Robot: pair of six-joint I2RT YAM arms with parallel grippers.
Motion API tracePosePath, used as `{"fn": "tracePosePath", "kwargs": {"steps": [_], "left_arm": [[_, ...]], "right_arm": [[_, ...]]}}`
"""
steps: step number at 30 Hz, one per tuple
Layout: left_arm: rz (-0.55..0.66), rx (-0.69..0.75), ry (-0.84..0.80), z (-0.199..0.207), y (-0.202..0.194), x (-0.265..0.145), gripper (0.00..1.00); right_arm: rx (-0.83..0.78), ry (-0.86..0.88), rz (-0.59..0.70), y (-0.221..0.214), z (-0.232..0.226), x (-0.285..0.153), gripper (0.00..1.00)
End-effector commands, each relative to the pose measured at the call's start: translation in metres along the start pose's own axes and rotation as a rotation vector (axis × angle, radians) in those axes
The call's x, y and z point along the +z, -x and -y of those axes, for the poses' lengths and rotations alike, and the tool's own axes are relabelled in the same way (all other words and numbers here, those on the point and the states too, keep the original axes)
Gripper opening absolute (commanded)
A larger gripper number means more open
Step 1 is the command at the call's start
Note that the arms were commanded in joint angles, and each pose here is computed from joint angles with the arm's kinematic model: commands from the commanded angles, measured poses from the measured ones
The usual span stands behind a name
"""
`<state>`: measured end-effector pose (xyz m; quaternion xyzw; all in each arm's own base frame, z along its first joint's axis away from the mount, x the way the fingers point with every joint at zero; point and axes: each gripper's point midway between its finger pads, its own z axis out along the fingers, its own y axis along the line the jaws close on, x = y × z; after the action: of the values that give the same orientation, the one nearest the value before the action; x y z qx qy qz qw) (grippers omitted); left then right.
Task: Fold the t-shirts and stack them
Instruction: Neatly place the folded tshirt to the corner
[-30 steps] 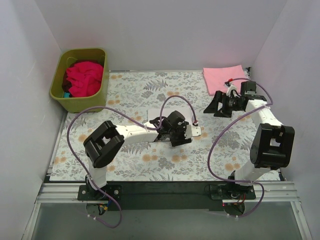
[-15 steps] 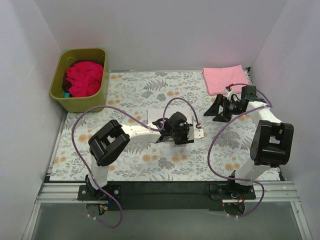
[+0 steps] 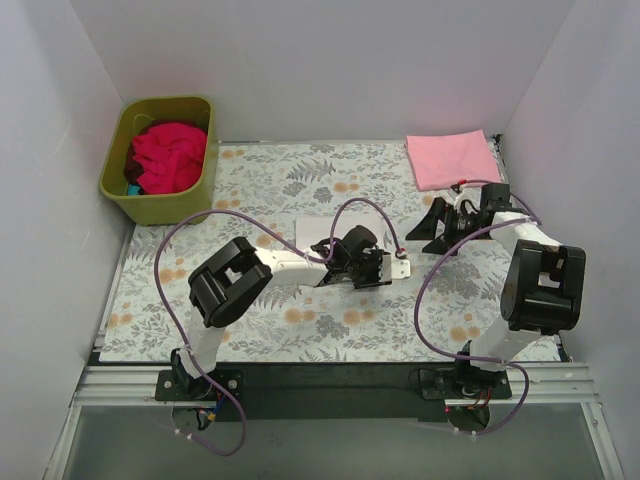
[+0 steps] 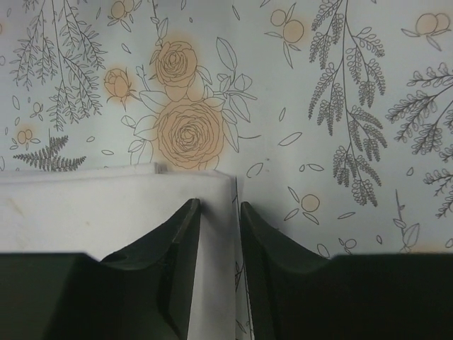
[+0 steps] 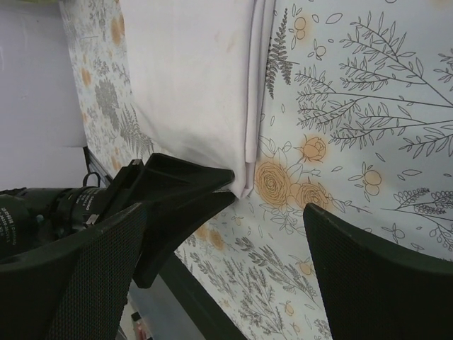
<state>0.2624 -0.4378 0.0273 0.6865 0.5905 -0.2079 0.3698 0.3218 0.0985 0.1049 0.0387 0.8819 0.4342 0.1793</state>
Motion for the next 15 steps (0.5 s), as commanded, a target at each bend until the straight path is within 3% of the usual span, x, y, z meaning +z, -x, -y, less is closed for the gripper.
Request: {"fn": "tracePosePath", "kwargs": {"steps": [1,3,4,6,15], "left_arm": [[0.042,0.02,0.018,-0.007,0.015,0.005,0.27],[0.047,0.019,0.022,-0.008,0.016,0.004,0.19],[0.051,0.018,0.024,-0.008,0.018,0.003,0.07],[0.055,0.019,0.038,-0.012,0.021,0.001,0.0],[0.15,-0.036,0.071,-0.025,0.056,-0.023,0.0]], "right_arm": [[0.019,0.045,0.025,-0.002,-0.001,0.004,0.98],[0.066,0.046,0.018,-0.011,0.003,0.009,0.98],[0.063,0.049,0.026,-0.011,0.005,0.012,0.98],[0.117,0.05,0.023,-0.019,0.007,0.017,0.98],[0.141,0.067,0.087,-0.026,-0.006,0.049,0.98]]}}
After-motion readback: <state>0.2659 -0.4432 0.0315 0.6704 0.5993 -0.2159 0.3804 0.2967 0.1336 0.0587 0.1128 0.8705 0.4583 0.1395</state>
